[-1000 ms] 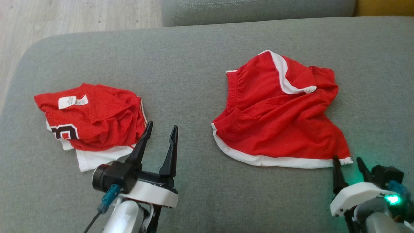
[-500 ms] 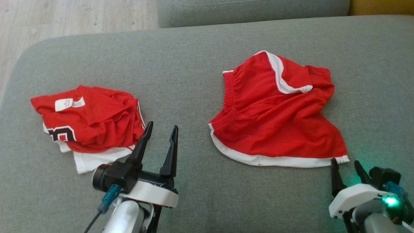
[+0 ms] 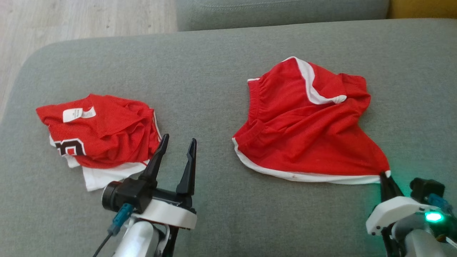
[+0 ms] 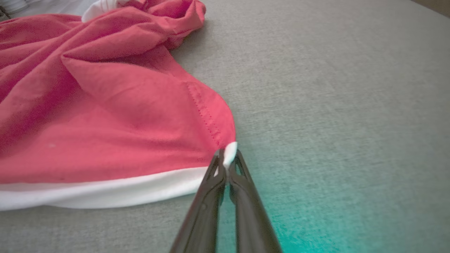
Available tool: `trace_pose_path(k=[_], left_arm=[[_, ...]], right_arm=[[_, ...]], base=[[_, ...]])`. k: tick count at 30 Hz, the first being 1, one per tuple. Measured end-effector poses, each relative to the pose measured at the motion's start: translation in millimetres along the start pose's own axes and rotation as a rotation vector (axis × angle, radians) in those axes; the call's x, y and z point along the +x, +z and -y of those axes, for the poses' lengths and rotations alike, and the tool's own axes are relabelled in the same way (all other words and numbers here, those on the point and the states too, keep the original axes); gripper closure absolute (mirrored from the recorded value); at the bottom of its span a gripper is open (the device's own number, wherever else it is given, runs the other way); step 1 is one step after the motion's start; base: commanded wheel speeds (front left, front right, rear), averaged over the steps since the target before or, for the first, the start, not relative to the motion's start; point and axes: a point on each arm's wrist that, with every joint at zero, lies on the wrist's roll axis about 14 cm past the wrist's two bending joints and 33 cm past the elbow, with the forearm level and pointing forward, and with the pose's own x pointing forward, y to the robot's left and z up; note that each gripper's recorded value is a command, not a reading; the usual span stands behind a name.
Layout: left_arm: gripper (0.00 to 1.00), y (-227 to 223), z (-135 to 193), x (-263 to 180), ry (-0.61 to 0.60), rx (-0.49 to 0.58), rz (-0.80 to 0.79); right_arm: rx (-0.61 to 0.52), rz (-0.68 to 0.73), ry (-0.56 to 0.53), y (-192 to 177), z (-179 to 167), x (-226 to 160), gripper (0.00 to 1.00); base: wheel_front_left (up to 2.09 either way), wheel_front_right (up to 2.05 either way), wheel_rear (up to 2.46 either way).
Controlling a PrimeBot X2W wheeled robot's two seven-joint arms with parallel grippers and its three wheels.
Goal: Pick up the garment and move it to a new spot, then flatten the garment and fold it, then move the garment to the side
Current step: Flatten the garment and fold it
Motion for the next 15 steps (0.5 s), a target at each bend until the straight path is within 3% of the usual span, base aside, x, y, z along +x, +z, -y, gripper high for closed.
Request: trace_pose_path(k=[6, 11, 15], left_arm=[[0.0, -15, 27, -2, -0.107, 0.023, -0.051], [0.0, -45, 66, -5, -0.267, 0.09, -0.182], [0.0, -55, 73, 3, -0.328, 0.159, -0.236]], right_arm=[[0.004, 0.045, -0.054, 12, 19, -7, 1.0], [0.005, 0.066, -0.068, 19, 24, -10, 1.0], [0.009, 0.064, -0.064, 19, 24, -12, 1.0]], base=[[0.0, 0.0, 0.0], [0.0, 0.0, 0.0], [0.0, 0.0, 0.0]])
